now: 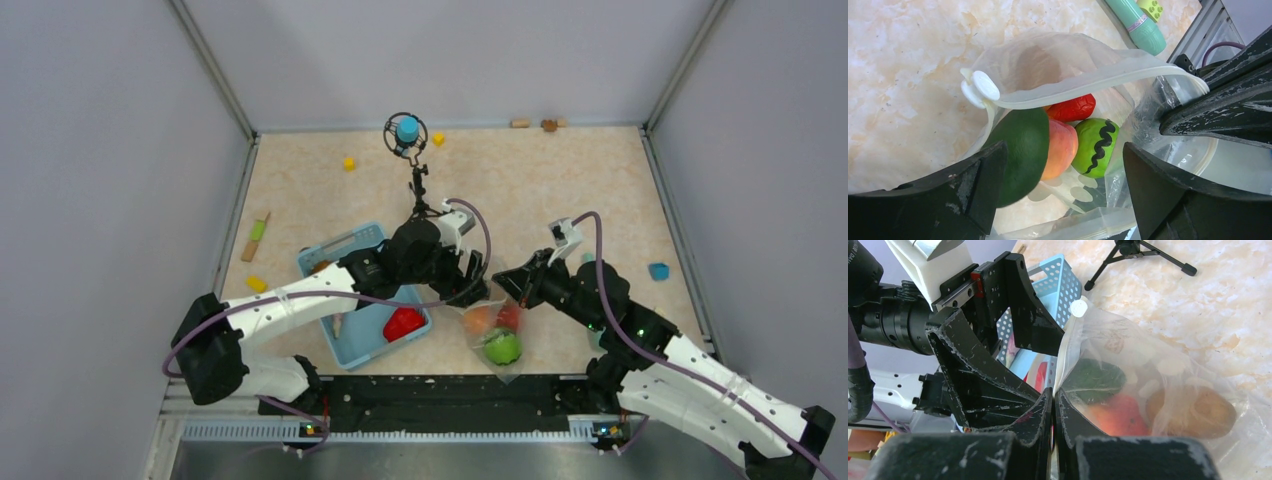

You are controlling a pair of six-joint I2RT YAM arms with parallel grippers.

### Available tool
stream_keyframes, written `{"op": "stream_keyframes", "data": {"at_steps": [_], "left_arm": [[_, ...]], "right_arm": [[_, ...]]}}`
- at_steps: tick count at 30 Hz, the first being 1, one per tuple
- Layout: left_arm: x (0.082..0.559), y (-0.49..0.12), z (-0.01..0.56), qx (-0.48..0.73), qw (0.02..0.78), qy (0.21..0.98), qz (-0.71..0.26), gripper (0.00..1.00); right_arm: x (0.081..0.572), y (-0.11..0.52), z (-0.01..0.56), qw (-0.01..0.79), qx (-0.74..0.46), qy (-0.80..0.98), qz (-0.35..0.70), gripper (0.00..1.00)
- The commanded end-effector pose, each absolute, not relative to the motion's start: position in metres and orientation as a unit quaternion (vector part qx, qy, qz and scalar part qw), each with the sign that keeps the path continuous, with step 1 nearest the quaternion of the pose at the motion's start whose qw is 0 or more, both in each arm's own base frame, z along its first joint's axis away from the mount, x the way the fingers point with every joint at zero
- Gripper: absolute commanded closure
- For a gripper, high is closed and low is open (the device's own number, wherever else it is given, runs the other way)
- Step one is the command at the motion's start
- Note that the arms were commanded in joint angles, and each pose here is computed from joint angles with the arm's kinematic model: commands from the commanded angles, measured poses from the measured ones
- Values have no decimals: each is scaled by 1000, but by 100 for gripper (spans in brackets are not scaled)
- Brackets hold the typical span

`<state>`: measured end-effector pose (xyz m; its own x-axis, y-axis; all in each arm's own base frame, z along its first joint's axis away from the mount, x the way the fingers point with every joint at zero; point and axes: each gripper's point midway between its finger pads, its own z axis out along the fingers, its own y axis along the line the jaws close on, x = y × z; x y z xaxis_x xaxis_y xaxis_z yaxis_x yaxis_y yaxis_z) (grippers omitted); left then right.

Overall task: Place the food in the zip-top bag and seal the zipper
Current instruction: Place the fake fruit in the zipper food storage bag.

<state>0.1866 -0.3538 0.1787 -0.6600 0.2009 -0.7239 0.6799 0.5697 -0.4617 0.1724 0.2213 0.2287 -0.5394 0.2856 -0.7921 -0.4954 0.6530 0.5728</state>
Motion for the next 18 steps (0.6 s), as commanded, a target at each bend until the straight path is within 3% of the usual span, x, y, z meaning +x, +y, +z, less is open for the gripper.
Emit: {"op": "stream_keyframes", "data": {"at_steps": [1, 10, 18], "left_arm": [[185, -360, 211, 273, 348, 798, -410, 10], [190, -313, 215, 208, 398, 816, -365, 6], [220, -233, 194, 29, 467, 852, -236, 3]], "right_arm": [[177, 220, 245, 497, -64, 758, 416, 98], [178, 218, 244, 497, -59, 761, 413, 98], [180, 215, 244, 499, -52, 764, 406, 98]]}}
